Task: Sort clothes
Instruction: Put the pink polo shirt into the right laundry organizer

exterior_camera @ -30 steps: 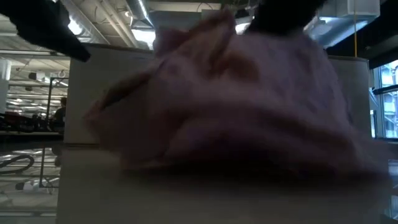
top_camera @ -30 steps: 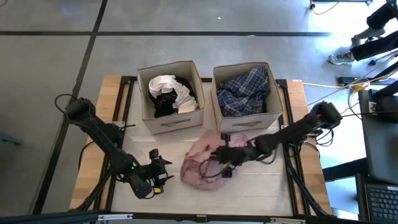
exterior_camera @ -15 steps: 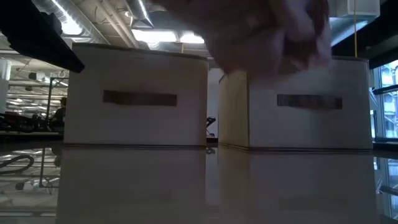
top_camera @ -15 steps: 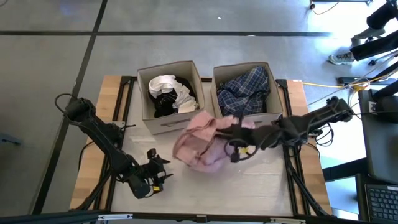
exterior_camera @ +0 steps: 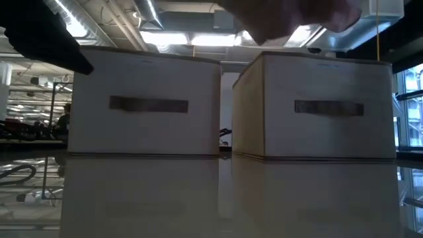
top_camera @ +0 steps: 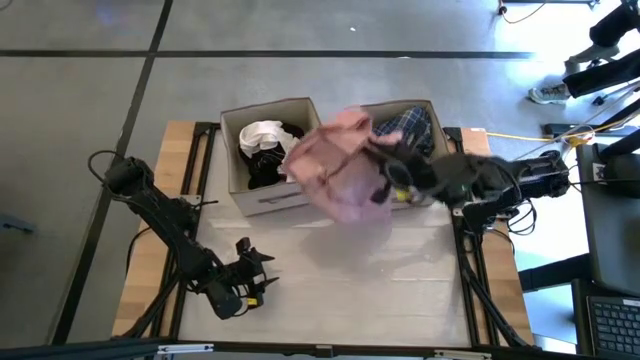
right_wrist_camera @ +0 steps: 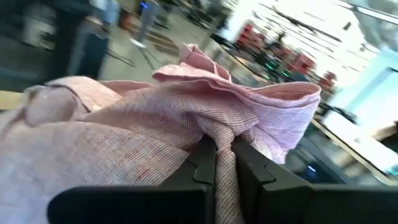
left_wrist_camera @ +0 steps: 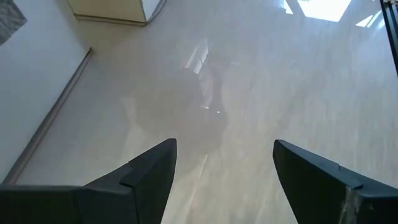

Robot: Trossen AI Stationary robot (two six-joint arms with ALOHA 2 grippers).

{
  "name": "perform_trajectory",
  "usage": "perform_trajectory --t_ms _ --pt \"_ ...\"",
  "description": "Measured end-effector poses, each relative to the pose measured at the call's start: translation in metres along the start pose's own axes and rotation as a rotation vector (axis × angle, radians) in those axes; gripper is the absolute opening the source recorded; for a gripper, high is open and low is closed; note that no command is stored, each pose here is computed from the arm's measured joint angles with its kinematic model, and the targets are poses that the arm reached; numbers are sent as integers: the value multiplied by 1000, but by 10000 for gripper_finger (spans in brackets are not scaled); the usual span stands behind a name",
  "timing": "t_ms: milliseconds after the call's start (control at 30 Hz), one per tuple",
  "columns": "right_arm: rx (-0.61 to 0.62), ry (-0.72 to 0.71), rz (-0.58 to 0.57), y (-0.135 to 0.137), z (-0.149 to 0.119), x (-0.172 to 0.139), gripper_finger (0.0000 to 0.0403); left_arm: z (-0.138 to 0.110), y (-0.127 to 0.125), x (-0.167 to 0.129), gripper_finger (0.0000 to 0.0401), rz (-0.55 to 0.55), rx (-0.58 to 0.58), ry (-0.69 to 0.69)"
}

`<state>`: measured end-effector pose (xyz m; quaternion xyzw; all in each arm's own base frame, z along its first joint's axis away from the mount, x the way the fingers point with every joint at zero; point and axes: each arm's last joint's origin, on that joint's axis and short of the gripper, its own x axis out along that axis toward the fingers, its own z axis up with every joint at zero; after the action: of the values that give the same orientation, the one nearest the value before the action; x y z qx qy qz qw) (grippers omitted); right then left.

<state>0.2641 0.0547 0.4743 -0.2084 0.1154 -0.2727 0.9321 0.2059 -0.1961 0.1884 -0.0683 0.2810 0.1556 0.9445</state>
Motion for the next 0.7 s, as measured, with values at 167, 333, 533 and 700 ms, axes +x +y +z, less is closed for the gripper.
perform_trajectory --t_ms 167,333,533,700 --pt "-28 114 -139 -32 -14 24 27 0 0 0 257 0 -25 0" --pt "-76 279 -260 -58 -39 43 28 0 0 0 257 1 -21 1" --pt "-115 470 -333 -74 -79 63 28 0 0 0 257 2 0 1" --pt "-71 588 -255 -75 -122 82 28 0 0 0 257 5 9 -1"
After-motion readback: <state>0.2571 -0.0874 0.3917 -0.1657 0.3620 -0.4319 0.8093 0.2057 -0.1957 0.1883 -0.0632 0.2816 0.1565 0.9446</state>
